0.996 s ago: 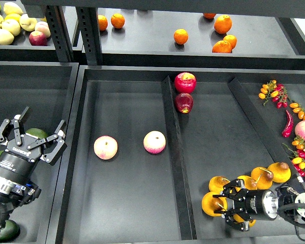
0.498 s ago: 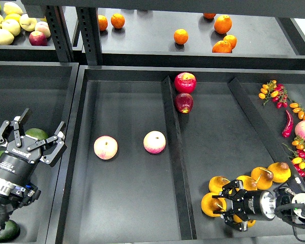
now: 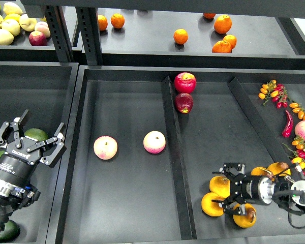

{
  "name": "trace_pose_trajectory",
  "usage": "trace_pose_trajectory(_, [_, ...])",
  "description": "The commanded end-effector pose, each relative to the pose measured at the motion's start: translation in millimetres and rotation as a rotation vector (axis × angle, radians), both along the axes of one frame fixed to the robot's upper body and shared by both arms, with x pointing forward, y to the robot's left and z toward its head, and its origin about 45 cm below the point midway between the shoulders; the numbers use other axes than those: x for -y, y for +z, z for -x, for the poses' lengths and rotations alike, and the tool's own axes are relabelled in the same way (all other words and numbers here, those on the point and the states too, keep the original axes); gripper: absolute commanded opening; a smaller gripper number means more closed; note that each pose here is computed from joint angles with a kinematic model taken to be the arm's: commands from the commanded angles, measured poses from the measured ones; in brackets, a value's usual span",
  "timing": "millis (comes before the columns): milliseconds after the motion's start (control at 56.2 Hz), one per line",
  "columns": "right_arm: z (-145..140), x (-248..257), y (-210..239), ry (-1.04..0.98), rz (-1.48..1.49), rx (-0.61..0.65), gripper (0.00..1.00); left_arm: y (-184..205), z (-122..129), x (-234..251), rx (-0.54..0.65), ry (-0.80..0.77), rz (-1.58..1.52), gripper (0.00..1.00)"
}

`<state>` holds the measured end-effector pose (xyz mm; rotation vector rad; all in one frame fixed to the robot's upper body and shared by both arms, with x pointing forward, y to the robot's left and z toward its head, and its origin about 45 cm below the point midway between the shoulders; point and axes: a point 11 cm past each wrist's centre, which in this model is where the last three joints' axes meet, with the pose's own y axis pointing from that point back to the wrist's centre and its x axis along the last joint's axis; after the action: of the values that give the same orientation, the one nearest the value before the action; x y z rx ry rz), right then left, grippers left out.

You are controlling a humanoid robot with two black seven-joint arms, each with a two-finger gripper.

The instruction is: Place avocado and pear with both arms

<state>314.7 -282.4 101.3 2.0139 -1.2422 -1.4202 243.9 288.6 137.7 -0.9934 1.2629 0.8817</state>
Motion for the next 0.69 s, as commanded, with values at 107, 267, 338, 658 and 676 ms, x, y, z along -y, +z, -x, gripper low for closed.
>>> trace_pose_trajectory(107, [-64.8,-61.0,48.5,-0.251,-0.341,0.112,0.91,-1.9,0.7,0.3,-0.006,-0.001,-0.001,0.99])
trace_pose_trajectory(267, [-70.7,-103.3,47.0,-0.427,-0.649,0.064,0.95,-6.2,1.7,-0.9,-0.019,0.003,-0.001,0.99])
trace_pose_trajectory(338, [-64.0,-89.5,34.7,-0.491,-0.673,0.055,0.98,-7.8,2.1,-2.4,-0.025,0.007,-0.001,0.99])
trace_pose_trajectory(658, [-48.1,-50.0,25.6,-0.552,-0.733,0.175,0.99,-23.3,7.3,-6.0,-0.074,0.019,0.000,0.99])
trace_pose_trajectory(676, [-47.1,-47.9,24.6,-0.559,-0.734,0.176,0.99,-24.2,7.6,-6.2,-0.077,0.020,0.000,0.99])
